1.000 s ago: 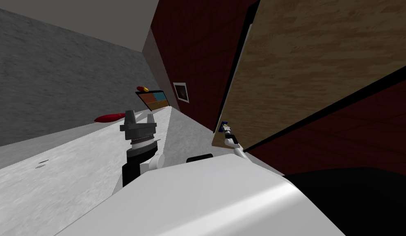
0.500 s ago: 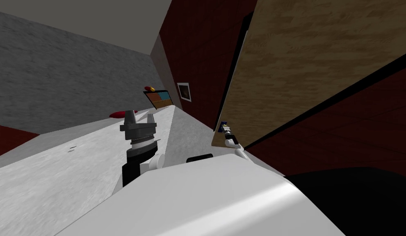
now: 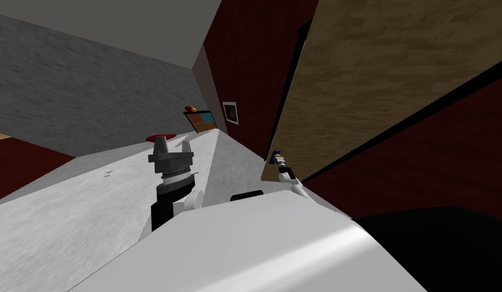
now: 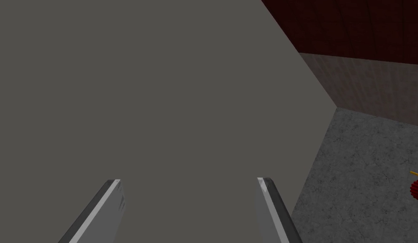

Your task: Pull the door open

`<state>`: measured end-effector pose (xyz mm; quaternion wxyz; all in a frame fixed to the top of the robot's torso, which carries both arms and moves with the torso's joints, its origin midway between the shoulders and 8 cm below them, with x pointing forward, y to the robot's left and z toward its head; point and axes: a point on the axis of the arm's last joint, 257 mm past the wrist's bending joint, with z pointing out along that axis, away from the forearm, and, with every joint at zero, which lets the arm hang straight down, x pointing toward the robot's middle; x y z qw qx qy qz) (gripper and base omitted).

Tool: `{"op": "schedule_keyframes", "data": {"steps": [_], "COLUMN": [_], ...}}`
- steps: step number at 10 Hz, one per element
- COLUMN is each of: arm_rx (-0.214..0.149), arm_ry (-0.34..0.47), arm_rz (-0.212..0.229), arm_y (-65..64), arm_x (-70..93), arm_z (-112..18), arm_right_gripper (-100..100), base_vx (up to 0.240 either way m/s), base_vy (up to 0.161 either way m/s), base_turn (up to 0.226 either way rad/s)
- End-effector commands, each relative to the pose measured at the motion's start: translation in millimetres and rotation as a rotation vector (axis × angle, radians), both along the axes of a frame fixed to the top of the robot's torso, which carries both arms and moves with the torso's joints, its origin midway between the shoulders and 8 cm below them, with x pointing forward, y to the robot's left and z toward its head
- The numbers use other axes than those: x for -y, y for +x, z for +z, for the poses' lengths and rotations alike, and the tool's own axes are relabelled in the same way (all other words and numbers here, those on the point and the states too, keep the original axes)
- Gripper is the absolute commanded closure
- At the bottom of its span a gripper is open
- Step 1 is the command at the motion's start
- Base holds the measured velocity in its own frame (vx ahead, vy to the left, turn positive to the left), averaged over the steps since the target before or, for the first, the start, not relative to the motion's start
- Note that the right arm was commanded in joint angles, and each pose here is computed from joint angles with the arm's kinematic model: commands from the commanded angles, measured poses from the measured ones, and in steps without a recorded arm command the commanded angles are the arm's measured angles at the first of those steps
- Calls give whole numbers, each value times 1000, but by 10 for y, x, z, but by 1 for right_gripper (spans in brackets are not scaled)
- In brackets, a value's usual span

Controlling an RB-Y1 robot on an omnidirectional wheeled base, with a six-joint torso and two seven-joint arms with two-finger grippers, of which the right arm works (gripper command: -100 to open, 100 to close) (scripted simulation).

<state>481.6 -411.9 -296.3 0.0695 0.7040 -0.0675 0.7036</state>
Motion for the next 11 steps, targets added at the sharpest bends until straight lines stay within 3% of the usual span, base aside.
{"op": "schedule_keyframes", "data": {"steps": [1, 11], "arm_rx": [-2, -3], "arm_ry": [1, 1], "arm_rz": [15, 84], "arm_y": [-26, -162], "arm_x": [-29, -141], "arm_z": [-16, -21], "arm_right_gripper": [100, 100], "base_vx": [-198, -166], "base_vy": [-66, -49], "base_turn": [125, 101]}}
